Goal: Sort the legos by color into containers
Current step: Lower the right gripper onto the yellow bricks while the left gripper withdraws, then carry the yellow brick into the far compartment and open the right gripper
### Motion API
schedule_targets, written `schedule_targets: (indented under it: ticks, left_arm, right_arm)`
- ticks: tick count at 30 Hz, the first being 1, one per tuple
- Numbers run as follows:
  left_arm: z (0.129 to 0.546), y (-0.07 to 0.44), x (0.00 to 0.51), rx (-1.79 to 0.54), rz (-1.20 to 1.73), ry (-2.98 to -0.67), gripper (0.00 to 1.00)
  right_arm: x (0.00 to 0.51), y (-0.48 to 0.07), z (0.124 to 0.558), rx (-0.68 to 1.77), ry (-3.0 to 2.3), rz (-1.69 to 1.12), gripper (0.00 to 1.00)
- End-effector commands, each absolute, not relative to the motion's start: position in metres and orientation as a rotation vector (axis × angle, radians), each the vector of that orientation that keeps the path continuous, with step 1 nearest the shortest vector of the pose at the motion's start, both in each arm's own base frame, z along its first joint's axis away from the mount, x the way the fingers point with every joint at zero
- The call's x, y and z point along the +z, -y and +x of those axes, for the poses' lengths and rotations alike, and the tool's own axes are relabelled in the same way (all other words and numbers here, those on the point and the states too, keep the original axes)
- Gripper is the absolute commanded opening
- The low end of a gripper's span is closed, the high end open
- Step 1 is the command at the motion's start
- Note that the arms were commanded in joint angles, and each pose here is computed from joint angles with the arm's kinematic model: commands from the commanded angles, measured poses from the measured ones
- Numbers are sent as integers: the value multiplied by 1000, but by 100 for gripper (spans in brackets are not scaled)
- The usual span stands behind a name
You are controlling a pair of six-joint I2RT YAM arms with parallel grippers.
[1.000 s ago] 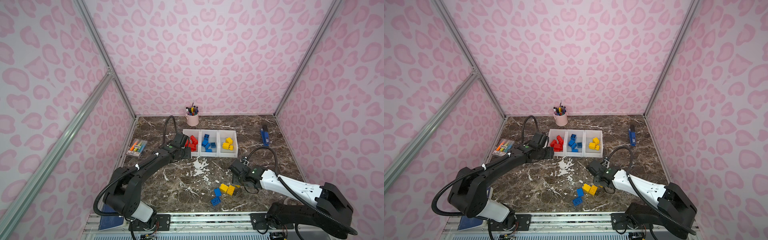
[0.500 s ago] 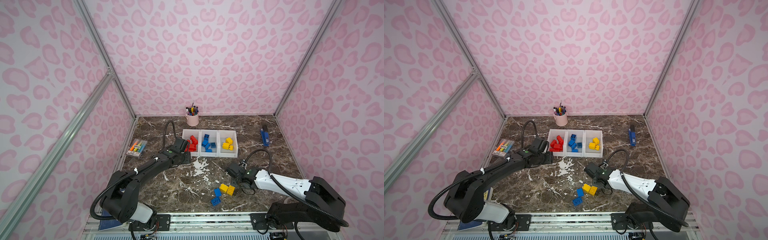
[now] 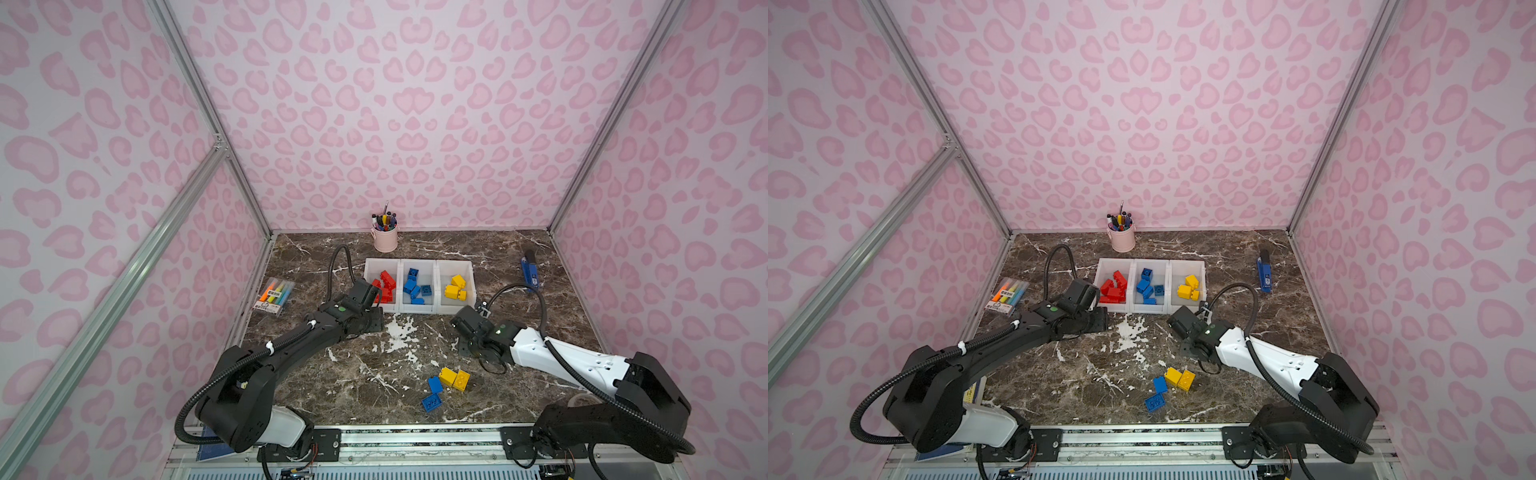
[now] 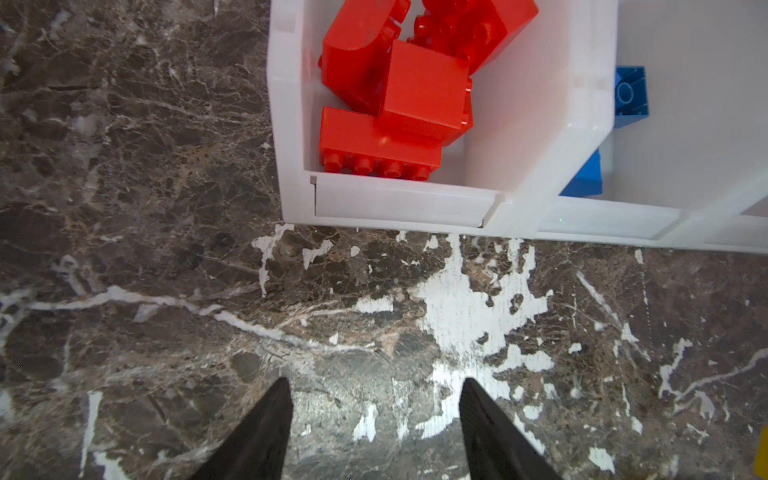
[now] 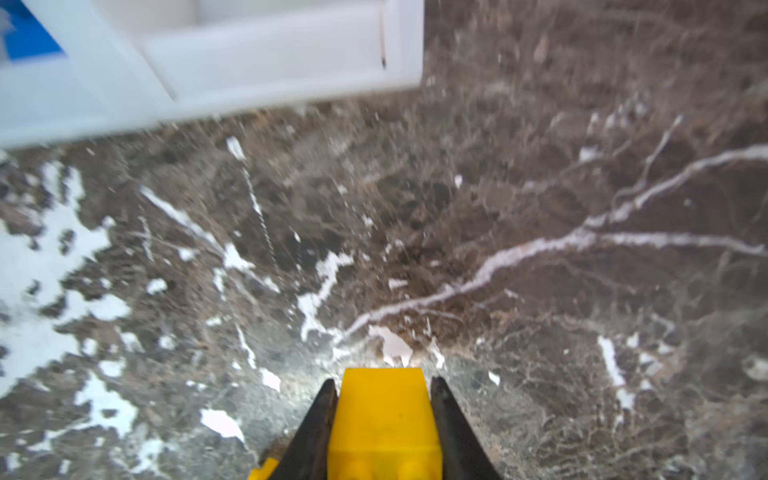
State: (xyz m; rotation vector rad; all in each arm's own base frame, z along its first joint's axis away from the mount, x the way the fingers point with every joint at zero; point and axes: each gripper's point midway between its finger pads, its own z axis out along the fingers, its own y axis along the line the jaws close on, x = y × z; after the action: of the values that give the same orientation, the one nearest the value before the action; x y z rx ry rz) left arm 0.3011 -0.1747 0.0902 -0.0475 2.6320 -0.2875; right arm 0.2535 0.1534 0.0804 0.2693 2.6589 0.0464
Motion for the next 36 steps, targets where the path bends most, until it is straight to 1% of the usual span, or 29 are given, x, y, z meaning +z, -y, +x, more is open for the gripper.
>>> schedule_targets:
  ticks: [1,5,9,12,15,16,20,22,25,27,29,36]
  left_arm:
    - [295,172,93,-283,-71,-2623,66]
    - [284,173,92,-289,-78,-2619,67]
    - [273,175,90,-294,-79,-2620,66]
    - [266,175,89,-296,-78,-2620,66]
    - [261,174,90,-298,-76,-2616,67]
    - [260,174,90,-299,-73,-2615,66]
    - [256,177,91,-307,-57,-2615,67]
    - [254,179,90,-306,-48,-2618,67]
    - [253,180,90,-303,-39,-2621,67]
    - [251,181,89,-303,-35,-2622,67]
    - [251,183,89,-305,-30,-2622,67]
    - [249,191,90,-309,9,-2625,67]
  right_arm:
    - [105,-154,289,32,-2618,147,32]
    - [132,-161,344,59,-2582,87,32]
    - [131,-169,386,65,-2606,33,32]
    - [125,-172,408,55,-2623,13,32]
    - [114,-174,420,47,-2646,7,33]
    - [121,-177,429,67,-2626,9,33]
    - [115,-182,438,66,-2642,1,36]
    - [114,-182,441,60,-2646,-1,43]
    - [115,-183,442,59,-2646,1,58]
    - [117,-182,441,59,-2640,0,63]
    - [119,-180,440,55,-2638,1,65]
    - [129,-179,436,69,-2624,3,66]
